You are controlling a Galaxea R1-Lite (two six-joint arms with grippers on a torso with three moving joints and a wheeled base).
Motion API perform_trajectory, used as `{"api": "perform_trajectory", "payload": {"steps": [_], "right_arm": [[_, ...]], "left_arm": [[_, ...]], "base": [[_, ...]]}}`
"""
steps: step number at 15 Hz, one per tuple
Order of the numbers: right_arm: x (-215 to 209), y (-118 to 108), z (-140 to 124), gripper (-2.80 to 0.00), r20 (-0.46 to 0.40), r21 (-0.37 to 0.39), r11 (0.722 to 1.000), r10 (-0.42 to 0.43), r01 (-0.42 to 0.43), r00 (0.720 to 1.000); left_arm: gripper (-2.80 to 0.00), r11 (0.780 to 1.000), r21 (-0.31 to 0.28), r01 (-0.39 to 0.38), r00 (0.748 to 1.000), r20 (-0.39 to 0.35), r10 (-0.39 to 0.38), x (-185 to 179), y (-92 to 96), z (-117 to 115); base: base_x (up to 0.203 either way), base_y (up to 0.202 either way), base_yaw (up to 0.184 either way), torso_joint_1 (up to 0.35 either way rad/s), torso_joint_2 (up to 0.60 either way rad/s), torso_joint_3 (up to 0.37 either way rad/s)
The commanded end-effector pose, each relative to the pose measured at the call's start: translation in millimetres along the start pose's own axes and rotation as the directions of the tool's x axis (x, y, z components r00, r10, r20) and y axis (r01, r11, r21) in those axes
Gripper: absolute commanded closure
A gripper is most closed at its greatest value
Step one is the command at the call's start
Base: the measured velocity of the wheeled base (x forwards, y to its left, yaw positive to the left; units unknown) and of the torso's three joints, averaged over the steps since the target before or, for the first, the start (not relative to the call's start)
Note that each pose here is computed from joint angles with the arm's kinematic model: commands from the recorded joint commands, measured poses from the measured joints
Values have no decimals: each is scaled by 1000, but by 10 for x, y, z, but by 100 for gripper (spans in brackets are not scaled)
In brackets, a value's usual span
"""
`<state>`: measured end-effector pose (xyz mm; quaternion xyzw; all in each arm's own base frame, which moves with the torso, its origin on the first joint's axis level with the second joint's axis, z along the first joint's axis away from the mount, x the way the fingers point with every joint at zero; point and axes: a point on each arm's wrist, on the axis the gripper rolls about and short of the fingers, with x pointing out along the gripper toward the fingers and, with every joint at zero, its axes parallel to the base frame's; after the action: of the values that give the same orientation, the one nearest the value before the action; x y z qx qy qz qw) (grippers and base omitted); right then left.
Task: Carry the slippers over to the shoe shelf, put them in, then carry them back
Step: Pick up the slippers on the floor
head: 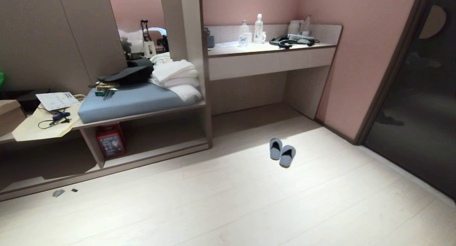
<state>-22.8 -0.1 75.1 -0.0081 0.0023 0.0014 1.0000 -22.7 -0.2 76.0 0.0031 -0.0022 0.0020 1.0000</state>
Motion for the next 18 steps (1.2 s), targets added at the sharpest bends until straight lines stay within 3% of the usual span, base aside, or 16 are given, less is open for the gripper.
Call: {"api": "perform_trajectory", "payload": {"steps": [1, 18], "right_arm": [[1, 0, 0, 0, -1, -1, 1000, 0, 0, 1000], [1, 0, 1, 0, 0, -1, 1000, 2, -2, 1000]], "left_arm": [[0, 1000, 0, -1, 1000, 0, 1, 1, 0, 1], [0, 1000, -2, -1, 1000, 0, 1, 1, 0, 1]], "base": [[192, 0, 0, 11, 2, 2], [195, 0, 0, 4, 2, 2]]}}
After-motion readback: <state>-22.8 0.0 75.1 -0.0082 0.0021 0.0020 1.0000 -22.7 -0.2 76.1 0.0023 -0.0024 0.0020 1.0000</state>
